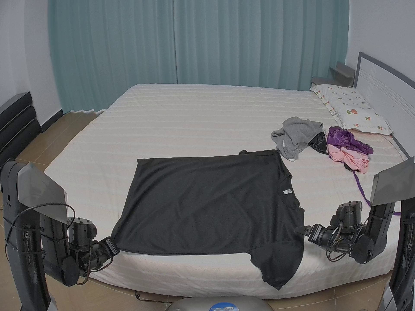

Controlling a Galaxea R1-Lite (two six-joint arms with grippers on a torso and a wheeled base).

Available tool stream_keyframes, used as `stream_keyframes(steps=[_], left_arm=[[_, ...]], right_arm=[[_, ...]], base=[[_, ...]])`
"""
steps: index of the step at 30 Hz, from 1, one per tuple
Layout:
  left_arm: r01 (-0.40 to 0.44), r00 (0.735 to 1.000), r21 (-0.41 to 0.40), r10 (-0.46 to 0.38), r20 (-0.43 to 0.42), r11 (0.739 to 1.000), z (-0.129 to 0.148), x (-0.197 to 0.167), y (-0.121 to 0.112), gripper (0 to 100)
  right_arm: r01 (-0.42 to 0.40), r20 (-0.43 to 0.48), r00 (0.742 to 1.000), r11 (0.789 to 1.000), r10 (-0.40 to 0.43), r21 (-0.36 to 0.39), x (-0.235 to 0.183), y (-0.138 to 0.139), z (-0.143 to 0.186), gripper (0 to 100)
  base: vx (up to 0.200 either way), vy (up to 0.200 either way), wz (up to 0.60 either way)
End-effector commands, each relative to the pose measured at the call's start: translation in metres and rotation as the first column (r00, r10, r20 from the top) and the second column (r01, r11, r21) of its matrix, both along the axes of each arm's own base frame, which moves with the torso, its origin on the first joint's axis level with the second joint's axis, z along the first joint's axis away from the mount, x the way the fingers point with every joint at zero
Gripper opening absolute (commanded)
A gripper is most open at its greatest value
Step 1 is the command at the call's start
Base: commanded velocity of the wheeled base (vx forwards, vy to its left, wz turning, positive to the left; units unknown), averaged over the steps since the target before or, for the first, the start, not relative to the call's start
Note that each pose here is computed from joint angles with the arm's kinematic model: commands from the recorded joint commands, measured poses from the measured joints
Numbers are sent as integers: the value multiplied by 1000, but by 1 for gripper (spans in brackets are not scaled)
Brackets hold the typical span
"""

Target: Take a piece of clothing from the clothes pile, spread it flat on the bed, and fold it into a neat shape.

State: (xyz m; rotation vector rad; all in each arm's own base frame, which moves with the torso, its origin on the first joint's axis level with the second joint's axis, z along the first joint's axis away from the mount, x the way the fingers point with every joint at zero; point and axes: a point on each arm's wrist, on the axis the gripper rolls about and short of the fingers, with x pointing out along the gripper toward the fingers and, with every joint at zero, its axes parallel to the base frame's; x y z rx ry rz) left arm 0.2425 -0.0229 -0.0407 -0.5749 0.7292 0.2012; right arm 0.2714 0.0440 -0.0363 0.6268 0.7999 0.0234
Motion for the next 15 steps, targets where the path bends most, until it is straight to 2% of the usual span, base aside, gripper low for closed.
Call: stream_keyframes(steps=[1,13,14,15], left_arm=[[1,1000,-2,-1,-1,1000,-1,0,0,0],[1,1000,-3,-1,8,1000,-1,3,0,0],[0,1000,-5,0,8,1000,-1,3,0,0],[-3,1000,-3,3,7,1000,-1,3,0,0]], right_arm=[[7,-12,1000,1000,-7,-2,11,-1,-14,100],[-1,23,1000,1000,1,2,30,4,-23,100],[-1,24,1000,1000,1,3,31,5,-24,0],[-1,27,1000,1000,1,3,32,5,-24,0]], base=[[0,0,0],[0,0,0],[0,0,0],[0,0,0]])
